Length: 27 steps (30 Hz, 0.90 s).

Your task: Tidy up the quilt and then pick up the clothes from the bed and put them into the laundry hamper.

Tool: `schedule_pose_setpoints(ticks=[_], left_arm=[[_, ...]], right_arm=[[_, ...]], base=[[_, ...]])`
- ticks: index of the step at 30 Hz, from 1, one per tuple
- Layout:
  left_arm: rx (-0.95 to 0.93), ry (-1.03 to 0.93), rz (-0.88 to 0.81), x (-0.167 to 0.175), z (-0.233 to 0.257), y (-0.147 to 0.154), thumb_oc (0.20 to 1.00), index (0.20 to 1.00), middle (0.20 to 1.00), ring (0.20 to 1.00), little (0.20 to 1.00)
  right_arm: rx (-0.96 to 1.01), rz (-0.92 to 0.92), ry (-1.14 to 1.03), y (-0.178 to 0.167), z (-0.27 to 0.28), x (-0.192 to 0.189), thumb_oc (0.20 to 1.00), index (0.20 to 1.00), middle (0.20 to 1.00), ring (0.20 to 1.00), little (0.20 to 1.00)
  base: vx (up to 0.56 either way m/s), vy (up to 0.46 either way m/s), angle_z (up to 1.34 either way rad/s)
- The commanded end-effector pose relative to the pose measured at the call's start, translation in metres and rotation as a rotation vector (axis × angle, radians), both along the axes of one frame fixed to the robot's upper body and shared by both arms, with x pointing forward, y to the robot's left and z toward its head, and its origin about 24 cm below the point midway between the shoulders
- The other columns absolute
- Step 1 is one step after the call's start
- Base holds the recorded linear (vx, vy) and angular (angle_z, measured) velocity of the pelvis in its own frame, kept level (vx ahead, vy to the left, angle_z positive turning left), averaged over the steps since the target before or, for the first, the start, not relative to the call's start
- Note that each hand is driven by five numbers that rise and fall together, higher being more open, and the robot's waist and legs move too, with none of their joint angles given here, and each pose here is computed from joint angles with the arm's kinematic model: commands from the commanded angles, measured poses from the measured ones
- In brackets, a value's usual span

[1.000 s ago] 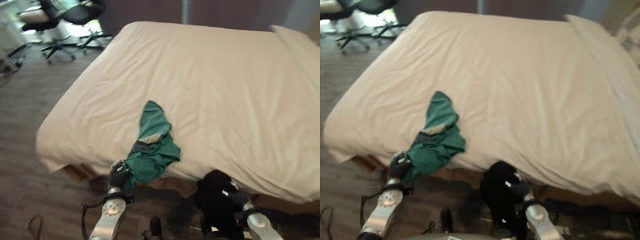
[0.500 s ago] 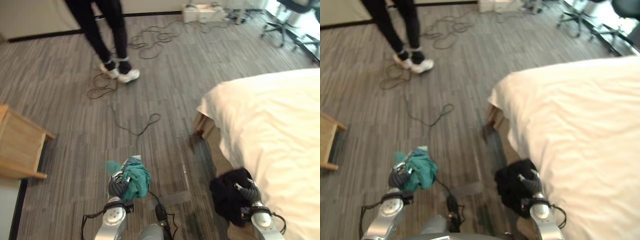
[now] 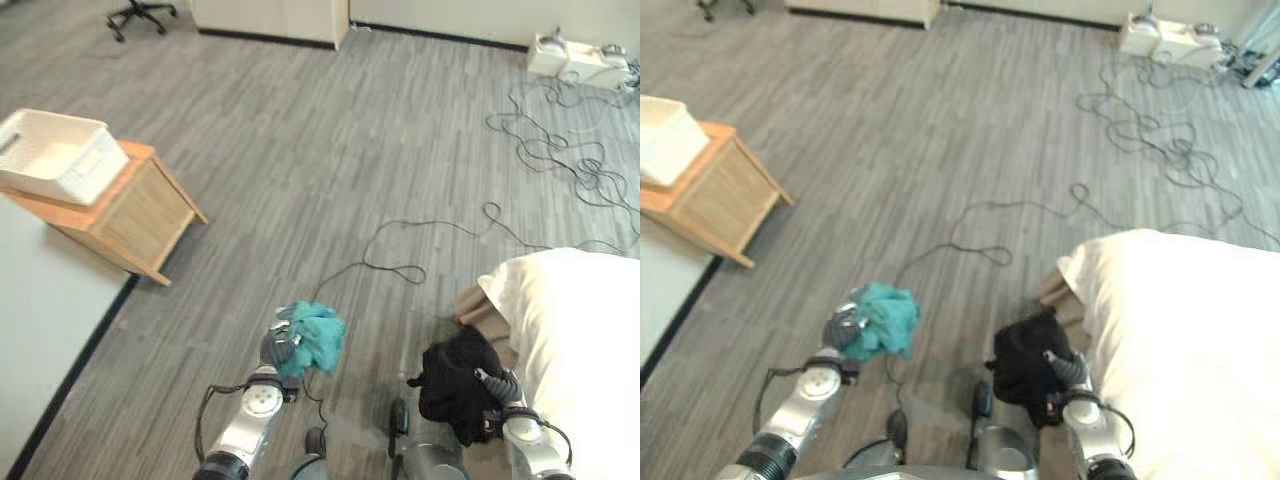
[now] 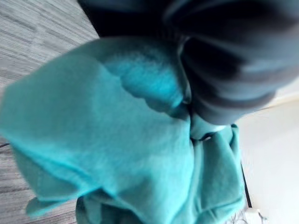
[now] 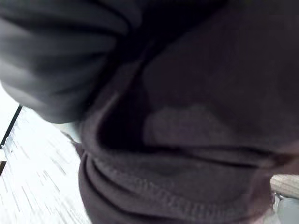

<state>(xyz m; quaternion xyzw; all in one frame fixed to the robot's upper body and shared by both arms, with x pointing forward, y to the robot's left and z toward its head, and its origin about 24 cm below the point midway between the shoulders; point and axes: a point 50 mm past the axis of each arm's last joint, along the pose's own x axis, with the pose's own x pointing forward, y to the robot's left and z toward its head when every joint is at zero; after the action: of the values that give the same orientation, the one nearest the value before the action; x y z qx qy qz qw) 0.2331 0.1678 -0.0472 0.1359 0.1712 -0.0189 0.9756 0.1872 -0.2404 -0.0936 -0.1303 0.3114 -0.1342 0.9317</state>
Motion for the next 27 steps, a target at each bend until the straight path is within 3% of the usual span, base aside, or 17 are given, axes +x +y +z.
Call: schedule_pose_setpoints(ticks=[1, 7, 16, 22, 27], left_arm=[[0.016, -0.106, -0.068, 0.009, 0.014, -0.010, 0.200, 0.200, 0.200, 0.200, 0.200], [-0.015, -0.130, -0.030, 0.013, 0.019, -0.005, 0.200, 0.200, 0.200, 0.200, 0.200], [0.042, -0.061, -0.013, -0.004, 0.003, 0.003, 0.200, 0.200, 0.200, 0.200, 0.200], [0.012, -0.008, 0.041, -0.017, -0.007, 0.011, 0.200, 0.200, 0.200, 0.200, 0.200], [0.037, -0.031, 0.009, -0.008, -0.001, 0.008, 0.200, 0.200, 0.200, 0.200, 0.200]], right_arm=[[-0.068, 0.017, -0.118, -0.015, 0.021, 0.014, 0.200, 0.200, 0.200, 0.200, 0.200], [-0.184, 0.090, -0.246, -0.022, 0.053, 0.036, 0.200, 0.200, 0.200, 0.200, 0.200], [-0.267, 0.180, -0.195, -0.024, 0.053, 0.038, 0.200, 0.200, 0.200, 0.200, 0.200], [-0.197, 0.288, -0.242, 0.012, 0.054, 0.035, 0.200, 0.200, 0.200, 0.200, 0.200], [-0.206, 0.333, -0.276, 0.018, 0.062, 0.035, 0.200, 0.200, 0.200, 0.200, 0.200]], base=[[0.16, -0.216, 0.17], [0.12, -0.182, 0.05], [0.37, -0.005, -0.35], [0.75, 0.128, -0.56], [0.83, 0.232, 0.43]])
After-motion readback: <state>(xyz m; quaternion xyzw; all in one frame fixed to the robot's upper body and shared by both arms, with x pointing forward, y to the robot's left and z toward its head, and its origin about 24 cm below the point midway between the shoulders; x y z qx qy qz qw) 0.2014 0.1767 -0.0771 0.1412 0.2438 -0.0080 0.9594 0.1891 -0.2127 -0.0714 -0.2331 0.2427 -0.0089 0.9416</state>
